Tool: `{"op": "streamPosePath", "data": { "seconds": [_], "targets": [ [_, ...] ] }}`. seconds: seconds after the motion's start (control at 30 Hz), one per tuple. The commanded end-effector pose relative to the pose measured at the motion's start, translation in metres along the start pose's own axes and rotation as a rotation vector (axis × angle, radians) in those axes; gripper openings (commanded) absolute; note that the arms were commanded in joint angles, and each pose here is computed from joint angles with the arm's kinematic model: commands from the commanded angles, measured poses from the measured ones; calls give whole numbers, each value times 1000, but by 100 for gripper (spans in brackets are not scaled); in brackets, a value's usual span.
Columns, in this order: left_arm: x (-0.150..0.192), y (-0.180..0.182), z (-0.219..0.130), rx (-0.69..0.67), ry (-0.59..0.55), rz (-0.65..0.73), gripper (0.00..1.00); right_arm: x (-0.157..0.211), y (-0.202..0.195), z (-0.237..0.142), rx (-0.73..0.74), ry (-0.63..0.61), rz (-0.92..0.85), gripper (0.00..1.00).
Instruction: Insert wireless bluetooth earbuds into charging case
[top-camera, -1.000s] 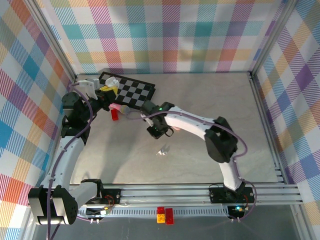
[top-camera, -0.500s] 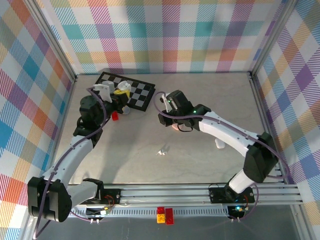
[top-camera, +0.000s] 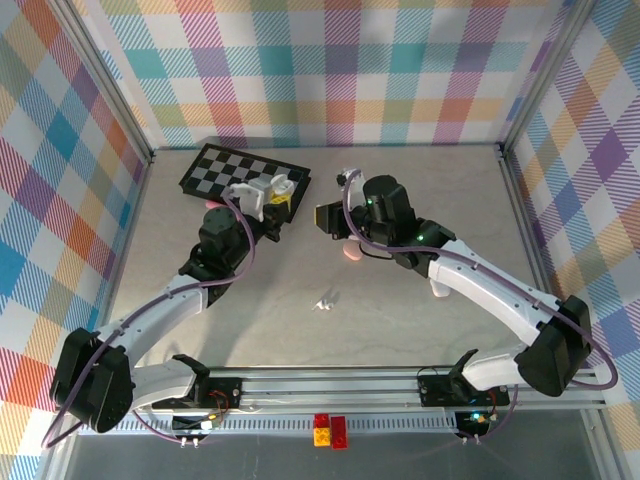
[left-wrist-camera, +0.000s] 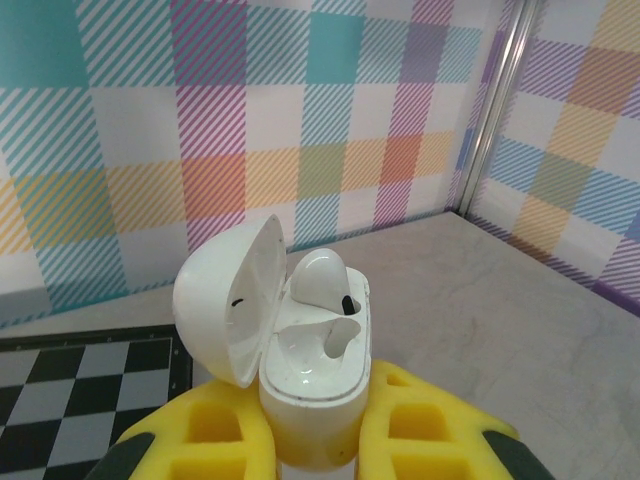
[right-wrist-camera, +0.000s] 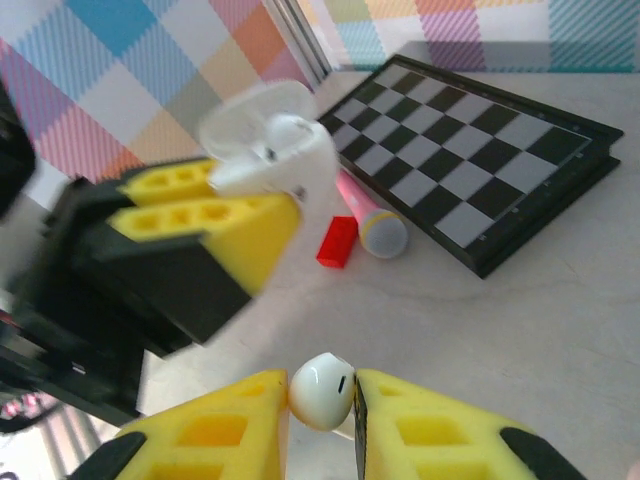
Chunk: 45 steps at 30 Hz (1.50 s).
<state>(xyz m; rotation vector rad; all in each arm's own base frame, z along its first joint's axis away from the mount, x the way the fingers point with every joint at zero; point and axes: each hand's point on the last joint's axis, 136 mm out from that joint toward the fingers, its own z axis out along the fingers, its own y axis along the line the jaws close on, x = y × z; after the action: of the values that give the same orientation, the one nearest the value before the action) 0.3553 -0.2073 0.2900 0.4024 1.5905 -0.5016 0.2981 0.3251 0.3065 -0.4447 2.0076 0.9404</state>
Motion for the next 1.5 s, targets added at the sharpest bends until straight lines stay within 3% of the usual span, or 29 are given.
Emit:
{"op": "streamPosePath", "data": {
  "seconds": [0.0, 0.43, 1.47],
  "targets": [
    [-5, -7, 4, -12, -51, 68, 0, -24, 18, -11, -84, -83, 40, 24],
    [2, -39, 8, 73, -77, 145, 0, -42, 19, -6, -107, -126, 70, 24],
    [7, -54, 1, 150, -76, 204, 0, -39, 5, 25, -130, -99, 124, 24]
  ]
}}
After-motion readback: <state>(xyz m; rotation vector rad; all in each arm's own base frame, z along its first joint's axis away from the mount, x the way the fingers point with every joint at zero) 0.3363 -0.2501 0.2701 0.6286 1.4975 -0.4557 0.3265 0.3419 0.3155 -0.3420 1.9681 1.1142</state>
